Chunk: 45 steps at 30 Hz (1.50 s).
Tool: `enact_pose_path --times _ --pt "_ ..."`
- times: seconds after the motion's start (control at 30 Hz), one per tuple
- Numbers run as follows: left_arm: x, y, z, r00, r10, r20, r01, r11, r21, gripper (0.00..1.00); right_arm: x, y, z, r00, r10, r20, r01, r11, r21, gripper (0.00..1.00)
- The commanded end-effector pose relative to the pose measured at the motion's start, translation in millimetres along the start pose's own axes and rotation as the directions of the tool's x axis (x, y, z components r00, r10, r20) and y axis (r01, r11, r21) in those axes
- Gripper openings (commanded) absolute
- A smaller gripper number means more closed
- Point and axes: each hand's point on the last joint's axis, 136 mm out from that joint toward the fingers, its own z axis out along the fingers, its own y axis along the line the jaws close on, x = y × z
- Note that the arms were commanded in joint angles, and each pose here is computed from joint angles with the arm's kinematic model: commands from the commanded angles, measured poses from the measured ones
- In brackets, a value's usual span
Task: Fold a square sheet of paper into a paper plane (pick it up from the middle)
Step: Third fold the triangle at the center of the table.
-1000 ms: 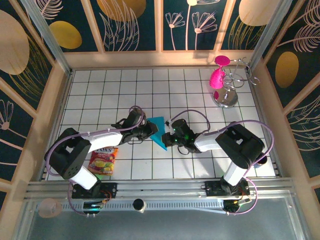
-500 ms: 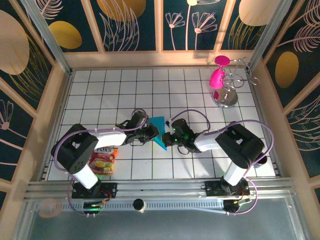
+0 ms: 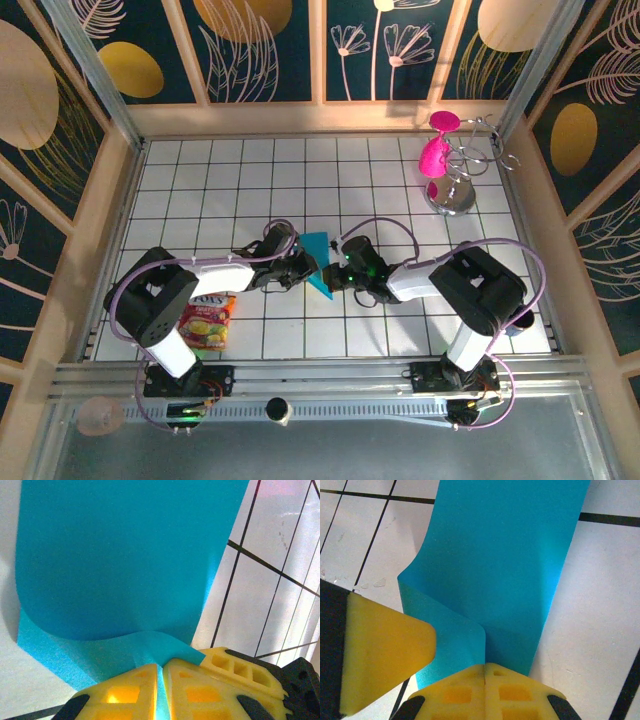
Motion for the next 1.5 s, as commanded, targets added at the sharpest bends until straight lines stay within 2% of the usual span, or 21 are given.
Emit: enact_pose_path --times 0.0,0.9,1.17,1.23,1.37,1.47 --pt "3 12 -2 0.999 -0.043 0.005 0.043 0.998 -0.046 0.14 12 -15 6 0.998 0.03 -0.054 -0.027 0.998 0.048 0.0" --pt "8 35 1 0.996 -0.083 0.01 0.084 0.991 -0.1 0.13 17 -16 8 0.997 0.041 -0.073 -0.038 0.998 0.049 0.0" --pt "10 45 3 0.996 -0.092 0.01 0.092 0.988 -0.123 0.11 9 -11 6 0.997 0.045 -0.056 -0.042 0.998 0.041 0.01" --pt "11 49 4 0.995 -0.096 0.009 0.096 0.986 -0.135 0.11 0 -7 1 0.998 0.056 -0.041 -0.055 0.998 0.039 0.07" --pt "13 61 6 0.995 -0.097 0.012 0.098 0.981 -0.17 0.08 -22 8 -13 0.996 0.086 -0.023 -0.086 0.996 0.032 0.29" --pt "14 66 7 0.995 -0.097 0.013 0.097 0.978 -0.185 0.07 -33 11 -27 0.992 0.128 0.007 -0.128 0.991 0.033 0.4"
